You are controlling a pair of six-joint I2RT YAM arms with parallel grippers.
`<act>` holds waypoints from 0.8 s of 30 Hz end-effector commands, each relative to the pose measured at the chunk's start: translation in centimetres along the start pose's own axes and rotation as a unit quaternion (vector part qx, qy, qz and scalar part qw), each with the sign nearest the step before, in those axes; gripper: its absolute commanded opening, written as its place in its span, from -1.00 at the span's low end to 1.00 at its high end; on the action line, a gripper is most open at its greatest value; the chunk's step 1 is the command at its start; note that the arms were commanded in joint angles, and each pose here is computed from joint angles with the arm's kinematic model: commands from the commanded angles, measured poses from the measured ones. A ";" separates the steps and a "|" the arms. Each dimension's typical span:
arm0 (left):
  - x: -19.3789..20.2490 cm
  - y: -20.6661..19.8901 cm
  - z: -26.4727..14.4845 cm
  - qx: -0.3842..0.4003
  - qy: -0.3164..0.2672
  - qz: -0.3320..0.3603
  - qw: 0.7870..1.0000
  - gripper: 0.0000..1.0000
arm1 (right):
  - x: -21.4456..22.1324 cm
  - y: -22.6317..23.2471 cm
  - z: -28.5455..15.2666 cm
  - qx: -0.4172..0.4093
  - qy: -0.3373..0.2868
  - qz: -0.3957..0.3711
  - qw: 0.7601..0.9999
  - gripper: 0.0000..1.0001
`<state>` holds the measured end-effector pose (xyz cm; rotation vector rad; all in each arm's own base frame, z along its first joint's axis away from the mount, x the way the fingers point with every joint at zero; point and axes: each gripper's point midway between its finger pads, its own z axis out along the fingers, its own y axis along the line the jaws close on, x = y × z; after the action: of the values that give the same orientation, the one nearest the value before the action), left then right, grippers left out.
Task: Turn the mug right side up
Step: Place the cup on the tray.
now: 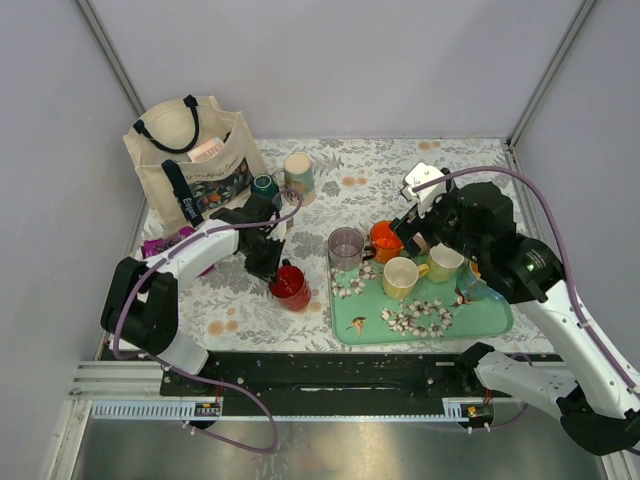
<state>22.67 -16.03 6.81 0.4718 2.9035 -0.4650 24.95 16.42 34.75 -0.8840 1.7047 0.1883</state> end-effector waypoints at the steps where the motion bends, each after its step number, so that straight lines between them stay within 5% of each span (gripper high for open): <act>1: -2.9 -2.0 -2.0 0.026 -0.040 0.092 0.995 -1.00 | 0.6 -2.1 0.3 0.043 0.006 -0.003 0.999 0.95; 8: -7.8 -7.7 -6.5 0.059 -0.125 0.314 0.939 -1.00 | -1.1 -5.5 0.7 0.096 -0.017 0.014 0.995 0.96; 12: -8.4 -11.0 -7.0 0.077 -0.113 0.422 0.896 -1.00 | -2.6 -8.0 -0.1 0.153 -0.050 0.042 0.986 0.93; 17: -7.6 -14.4 -6.4 0.088 -0.093 0.477 0.869 -1.00 | -4.5 -11.4 -2.5 0.232 -0.111 0.062 0.964 0.93; 24: -5.5 -17.0 -3.0 0.059 -0.053 0.566 0.820 -1.00 | -3.7 -14.5 -3.7 0.299 -0.112 0.118 0.940 0.91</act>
<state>22.11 -29.92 14.72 1.7799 2.1013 -0.4727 30.99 8.04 41.48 -0.3725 1.5711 -0.0547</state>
